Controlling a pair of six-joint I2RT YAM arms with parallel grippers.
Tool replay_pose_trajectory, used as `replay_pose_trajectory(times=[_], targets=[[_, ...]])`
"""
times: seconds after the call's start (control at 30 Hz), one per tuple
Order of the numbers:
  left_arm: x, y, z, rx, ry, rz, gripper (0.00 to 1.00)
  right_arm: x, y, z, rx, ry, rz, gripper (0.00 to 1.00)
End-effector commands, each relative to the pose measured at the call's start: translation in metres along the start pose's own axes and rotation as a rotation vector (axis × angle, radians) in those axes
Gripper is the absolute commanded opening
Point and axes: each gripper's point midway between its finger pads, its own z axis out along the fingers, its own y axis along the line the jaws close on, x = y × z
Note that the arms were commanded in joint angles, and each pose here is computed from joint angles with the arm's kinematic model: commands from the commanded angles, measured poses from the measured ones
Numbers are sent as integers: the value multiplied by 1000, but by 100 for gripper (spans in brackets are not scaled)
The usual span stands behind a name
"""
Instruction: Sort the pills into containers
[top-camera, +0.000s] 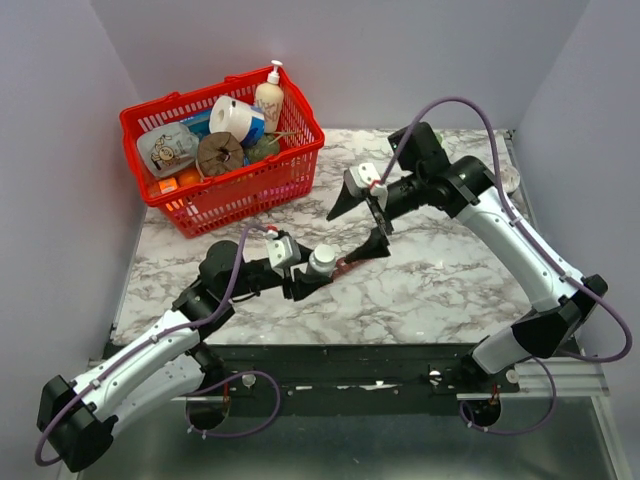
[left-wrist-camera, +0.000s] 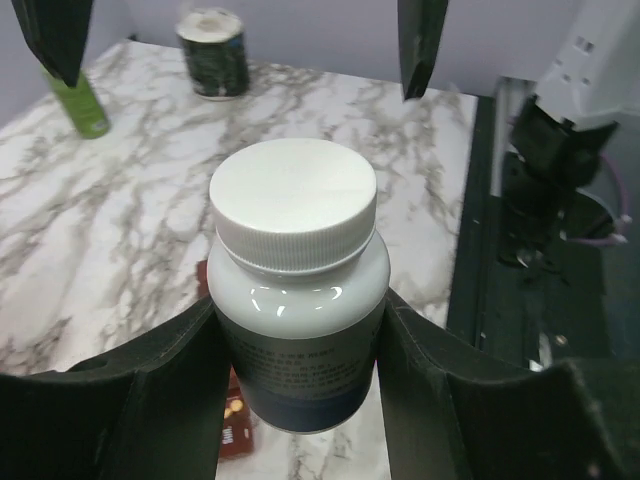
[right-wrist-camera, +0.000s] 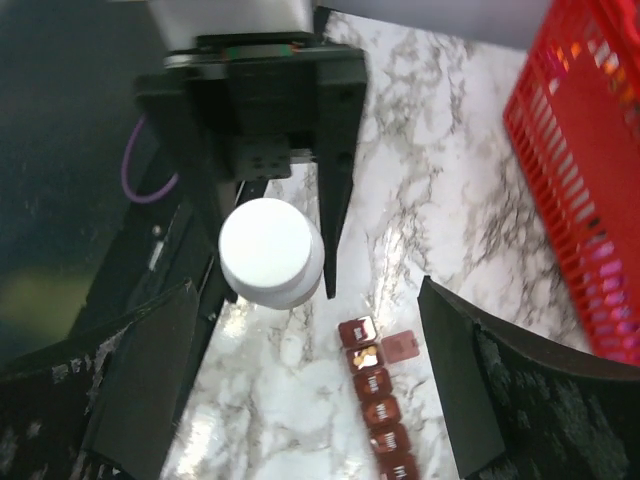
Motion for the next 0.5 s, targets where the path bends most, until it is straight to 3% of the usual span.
replay_pose_trajectory(times=[0.0,0.17,0.47], targets=[[6,-46,-7,284,46,-39,0,-1,53,-2,-213,-76,-197,100],[1,-48,2,339,62,-72,0,6,69,18,-318,-34,-153,98],[-1,-44,7,336,54,-65,0,24,66,32,-302,43,-80,79]])
